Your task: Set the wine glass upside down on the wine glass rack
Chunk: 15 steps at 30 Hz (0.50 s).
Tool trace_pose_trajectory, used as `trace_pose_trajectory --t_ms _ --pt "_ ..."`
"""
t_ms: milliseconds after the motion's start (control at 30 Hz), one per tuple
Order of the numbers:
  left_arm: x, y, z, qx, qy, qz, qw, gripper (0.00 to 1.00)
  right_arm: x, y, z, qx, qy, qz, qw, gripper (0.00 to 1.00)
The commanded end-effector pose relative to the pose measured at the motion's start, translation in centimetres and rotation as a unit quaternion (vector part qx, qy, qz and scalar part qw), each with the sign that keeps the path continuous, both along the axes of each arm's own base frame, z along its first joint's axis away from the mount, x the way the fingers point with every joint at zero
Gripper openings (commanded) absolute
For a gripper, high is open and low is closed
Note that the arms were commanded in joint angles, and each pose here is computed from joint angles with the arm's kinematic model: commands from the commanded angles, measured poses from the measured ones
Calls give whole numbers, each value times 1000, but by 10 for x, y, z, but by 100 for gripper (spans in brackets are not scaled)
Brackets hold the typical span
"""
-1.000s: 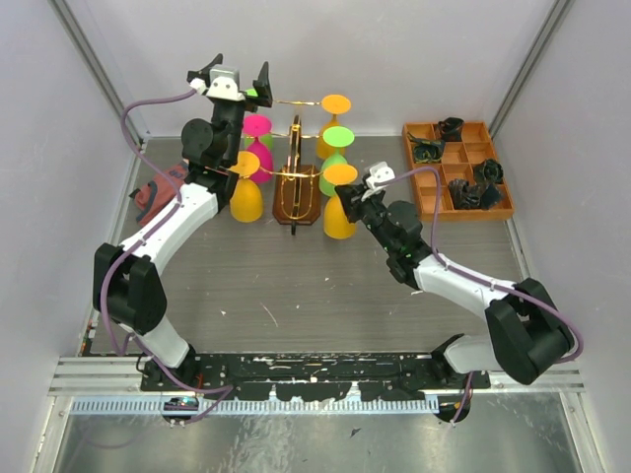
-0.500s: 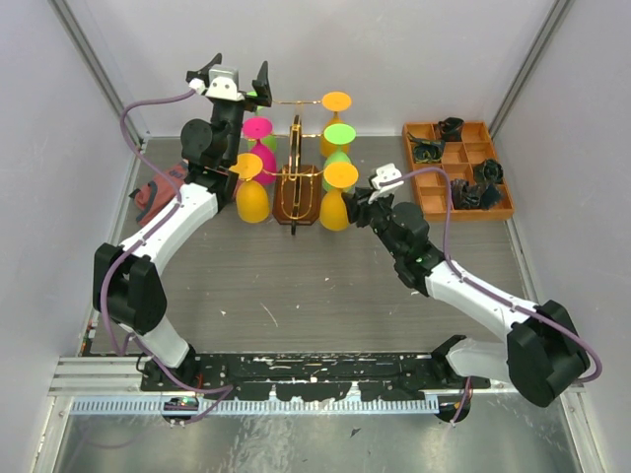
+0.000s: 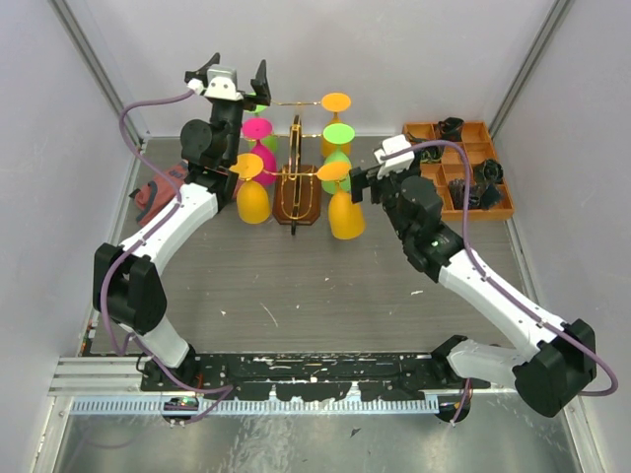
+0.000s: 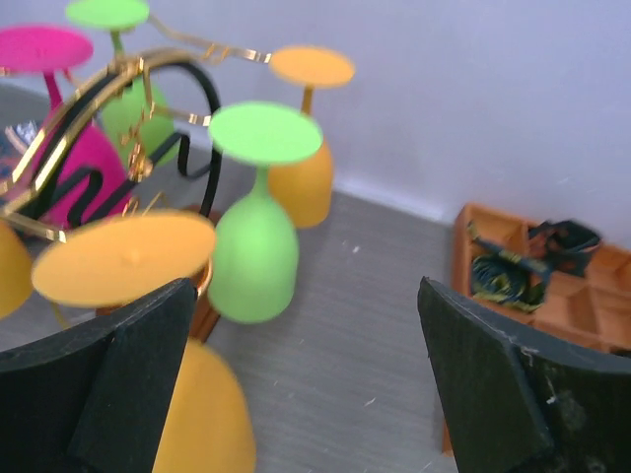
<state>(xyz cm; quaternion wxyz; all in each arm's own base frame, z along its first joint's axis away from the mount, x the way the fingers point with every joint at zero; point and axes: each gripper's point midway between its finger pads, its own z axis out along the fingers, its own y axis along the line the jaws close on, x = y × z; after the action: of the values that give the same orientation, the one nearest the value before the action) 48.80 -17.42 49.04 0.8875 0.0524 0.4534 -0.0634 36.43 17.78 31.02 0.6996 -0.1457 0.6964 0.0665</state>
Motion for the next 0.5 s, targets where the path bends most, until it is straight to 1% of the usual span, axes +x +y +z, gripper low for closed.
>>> trace_pose_trajectory --t_ms 0,133,267,400,467 --pt "-6 12 18 -20 -27 17 999 98 -4 -26 72 -25 -64 -48 996 100" --pt "-9 15 16 -24 -27 21 999 98 -6 -34 109 -22 -98 -55 993 100" --pt "-14 19 14 -32 -27 24 999 98 -1 -48 137 -17 -118 -94 988 100" --pt "-19 25 10 -38 -22 29 999 98 11 -67 165 30 -136 -142 980 100" --pt "-21 26 8 -41 -19 30 999 98 29 -76 171 54 -127 -169 976 100"
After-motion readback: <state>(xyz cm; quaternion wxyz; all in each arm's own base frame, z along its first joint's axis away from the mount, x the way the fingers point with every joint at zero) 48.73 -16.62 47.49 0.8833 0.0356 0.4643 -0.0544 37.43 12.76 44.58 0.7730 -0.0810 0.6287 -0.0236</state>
